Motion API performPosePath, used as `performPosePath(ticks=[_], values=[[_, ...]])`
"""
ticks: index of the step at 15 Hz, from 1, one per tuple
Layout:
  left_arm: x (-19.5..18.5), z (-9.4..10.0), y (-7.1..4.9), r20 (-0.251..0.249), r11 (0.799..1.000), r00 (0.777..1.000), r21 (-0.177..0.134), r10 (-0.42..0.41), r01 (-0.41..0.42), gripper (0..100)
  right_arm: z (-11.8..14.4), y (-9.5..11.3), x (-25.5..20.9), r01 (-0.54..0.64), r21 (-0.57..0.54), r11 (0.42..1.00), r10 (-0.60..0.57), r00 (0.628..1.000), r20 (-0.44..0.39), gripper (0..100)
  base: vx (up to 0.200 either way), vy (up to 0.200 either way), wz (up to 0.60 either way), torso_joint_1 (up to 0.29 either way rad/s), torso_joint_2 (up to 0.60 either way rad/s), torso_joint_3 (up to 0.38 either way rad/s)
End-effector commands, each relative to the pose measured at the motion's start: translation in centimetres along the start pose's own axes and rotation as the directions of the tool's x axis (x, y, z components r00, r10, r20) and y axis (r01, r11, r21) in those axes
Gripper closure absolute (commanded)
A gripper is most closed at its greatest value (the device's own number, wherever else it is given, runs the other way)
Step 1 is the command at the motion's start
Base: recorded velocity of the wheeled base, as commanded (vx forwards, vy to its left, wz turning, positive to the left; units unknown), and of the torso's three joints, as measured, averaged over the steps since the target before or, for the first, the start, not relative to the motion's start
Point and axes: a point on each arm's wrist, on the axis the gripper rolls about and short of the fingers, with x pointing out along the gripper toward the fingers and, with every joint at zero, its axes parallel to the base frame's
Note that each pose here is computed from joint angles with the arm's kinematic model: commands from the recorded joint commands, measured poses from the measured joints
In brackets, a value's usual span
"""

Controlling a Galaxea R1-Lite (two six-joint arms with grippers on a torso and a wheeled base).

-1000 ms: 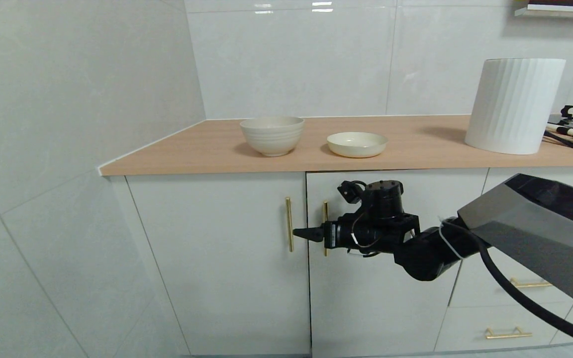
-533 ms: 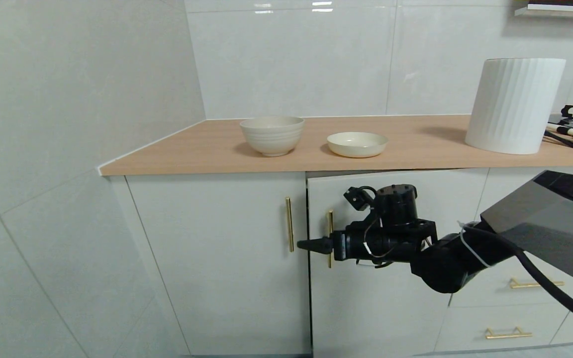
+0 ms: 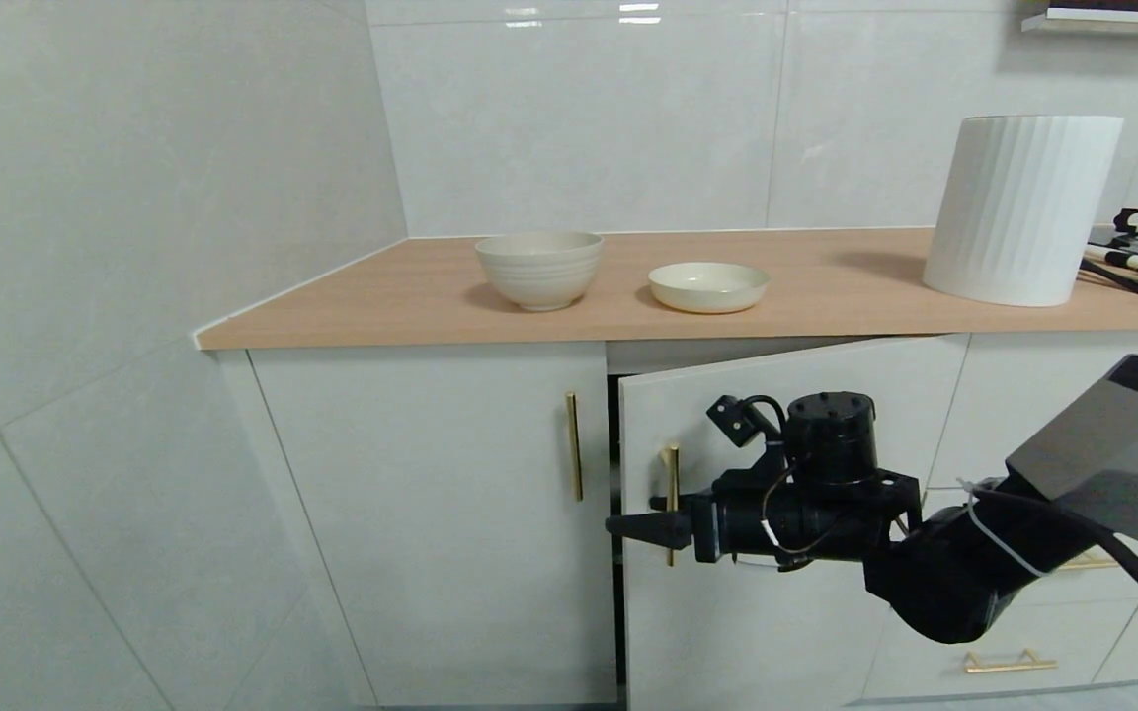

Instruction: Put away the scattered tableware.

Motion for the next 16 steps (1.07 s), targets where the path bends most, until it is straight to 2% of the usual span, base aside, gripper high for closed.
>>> performPosePath(ticks=[1,5,6,8,9,10,11,12,14,15,16], values=[[0.0,0.0,0.0,0.000,1.000,1.000,0.002,0.000,0.000,0,-0.1,0.6,-0.8,-0.005,0.006,1.000,0.005,1.000,-0.007,0,0.000,0.000,0.00,0.000,0.00,0.000],[0.0,0.0,0.0,0.000,1.000,1.000,0.007,-0.004,0.004,0,-0.1,0.9,-1.2,-0.009,0.004,1.000,0.009,1.000,-0.006,0,0.000,0.000,0.00,0.000,0.00,0.000],[0.0,0.1,0.0,0.006,1.000,1.000,0.024,-0.012,0.012,0,-0.1,1.1,-1.3,-0.012,0.004,1.000,0.012,1.000,-0.007,0,0.000,0.000,0.00,0.000,0.00,0.000],[-1.0,3.5,-0.2,0.089,0.994,0.990,0.015,-0.107,0.106,0,0.1,1.4,-1.4,-0.018,-0.002,1.000,0.018,1.000,-0.004,0,0.000,0.000,0.00,0.000,0.00,0.000],[-1.2,6.6,-0.3,0.074,0.978,0.976,-0.010,-0.207,0.208,0,0.1,1.6,-1.5,-0.020,-0.003,1.000,0.020,1.000,-0.004,0,0.000,0.000,0.00,0.000,0.00,0.000],[-1.2,6.6,-0.3,0.074,0.978,0.976,-0.010,-0.207,0.208,0,0.1,1.6,-1.5,-0.020,-0.003,1.000,0.020,1.000,-0.004,0,0.000,0.000,0.00,0.000,0.00,0.000],[1.0,12.5,-0.7,-0.033,0.935,0.935,-0.046,-0.352,0.351,0,0.0,2.2,-1.6,-0.030,-0.009,1.000,0.030,1.000,-0.006,0,0.000,0.000,0.00,0.000,0.00,0.000],[3.3,14.3,-0.9,-0.098,0.917,0.912,-0.072,-0.397,0.392,0,0.1,2.4,-1.8,-0.032,-0.012,0.999,0.032,0.999,-0.003,0,0.000,0.000,0.00,0.000,0.00,0.000],[9.4,16.1,-1.4,-0.248,0.890,0.855,-0.143,-0.455,0.432,0,0.2,2.8,-1.9,-0.039,-0.017,0.999,0.039,0.999,-0.002,0,0.000,0.000,0.00,0.000,0.00,0.000],[12.4,16.5,-1.7,-0.278,0.887,0.843,-0.162,-0.461,0.432,0,0.1,2.9,-2.1,-0.039,-0.017,0.999,0.039,0.999,-0.002,0,0.000,0.000,0.00,0.000,0.00,0.000],[15.9,16.4,-2.1,-0.295,0.879,0.829,-0.198,-0.475,0.433,0,0.1,3.0,-2.2,-0.039,-0.016,0.999,0.039,0.999,-0.003,0,0.000,0.000,0.00,0.000,0.00,0.000]])
